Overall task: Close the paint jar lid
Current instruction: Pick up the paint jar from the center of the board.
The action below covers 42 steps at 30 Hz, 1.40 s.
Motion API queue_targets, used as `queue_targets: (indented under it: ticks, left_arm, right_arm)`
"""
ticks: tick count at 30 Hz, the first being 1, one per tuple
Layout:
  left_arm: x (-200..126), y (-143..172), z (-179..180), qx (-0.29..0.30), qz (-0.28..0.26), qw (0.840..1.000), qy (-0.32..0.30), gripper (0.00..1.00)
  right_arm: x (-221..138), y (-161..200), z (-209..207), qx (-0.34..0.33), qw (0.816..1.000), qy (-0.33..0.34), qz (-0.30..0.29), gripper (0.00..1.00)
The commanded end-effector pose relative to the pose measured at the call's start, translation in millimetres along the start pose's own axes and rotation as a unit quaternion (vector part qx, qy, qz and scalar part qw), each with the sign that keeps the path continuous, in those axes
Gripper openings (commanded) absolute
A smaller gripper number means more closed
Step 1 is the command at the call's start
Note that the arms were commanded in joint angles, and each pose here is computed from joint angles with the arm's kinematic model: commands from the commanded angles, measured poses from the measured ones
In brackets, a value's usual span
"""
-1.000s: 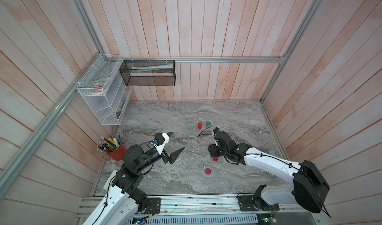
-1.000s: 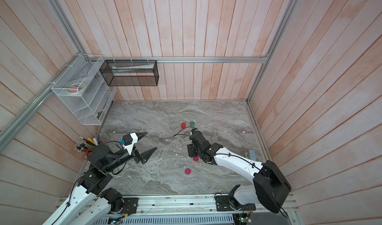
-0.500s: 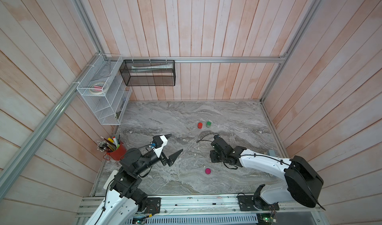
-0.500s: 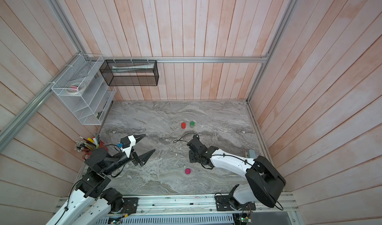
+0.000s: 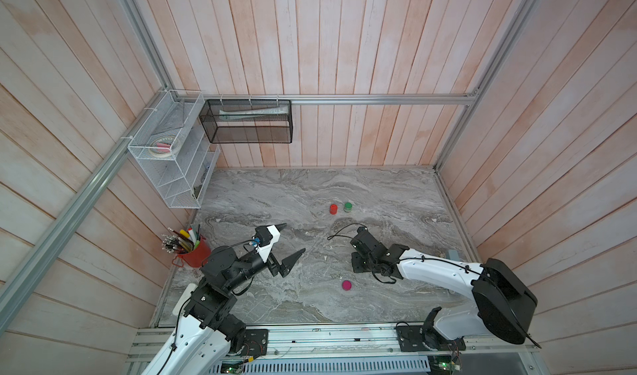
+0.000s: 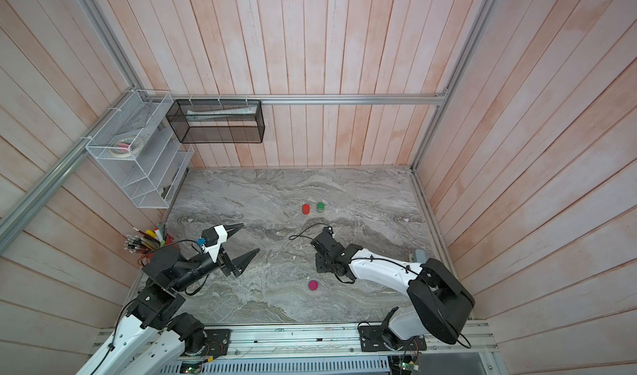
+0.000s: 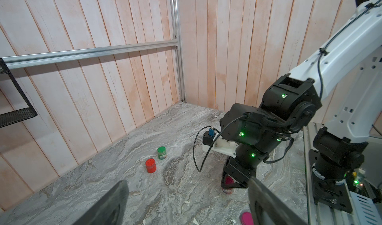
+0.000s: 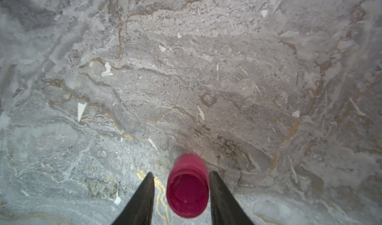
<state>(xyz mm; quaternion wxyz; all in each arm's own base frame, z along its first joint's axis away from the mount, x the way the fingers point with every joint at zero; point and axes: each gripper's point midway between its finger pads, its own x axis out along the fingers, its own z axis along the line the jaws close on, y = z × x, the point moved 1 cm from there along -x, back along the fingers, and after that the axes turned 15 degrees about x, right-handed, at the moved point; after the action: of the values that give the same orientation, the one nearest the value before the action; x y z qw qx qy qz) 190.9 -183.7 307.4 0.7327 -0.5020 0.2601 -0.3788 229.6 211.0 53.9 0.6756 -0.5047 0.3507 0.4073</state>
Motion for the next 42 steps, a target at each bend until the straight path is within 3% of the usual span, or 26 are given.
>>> queue_targets:
  ticks: [1,31,37,42]
  left_arm:
    - [0,1,-3,-0.004,-0.002,1.0,0.008,0.92]
    - [4,5,-6,-0.002,0.001,1.0,0.019,0.92]
    - [9,4,0,0.021,-0.011,1.0,0.005,0.92]
    - [13,-9,13,0.08,-0.052,0.995,-0.03,0.94]
  right_arm:
    - [2,7,-11,-0.005,0.999,0.034,0.007,0.45]
    - [-8,-10,-3,-0.019,0.999,0.035,-0.014,0.33]
    - [-25,-29,13,-0.026,0.999,0.006,-0.021,0.33]
    - [-46,-52,24,-0.026,0.999,-0.031,-0.031,0.33]
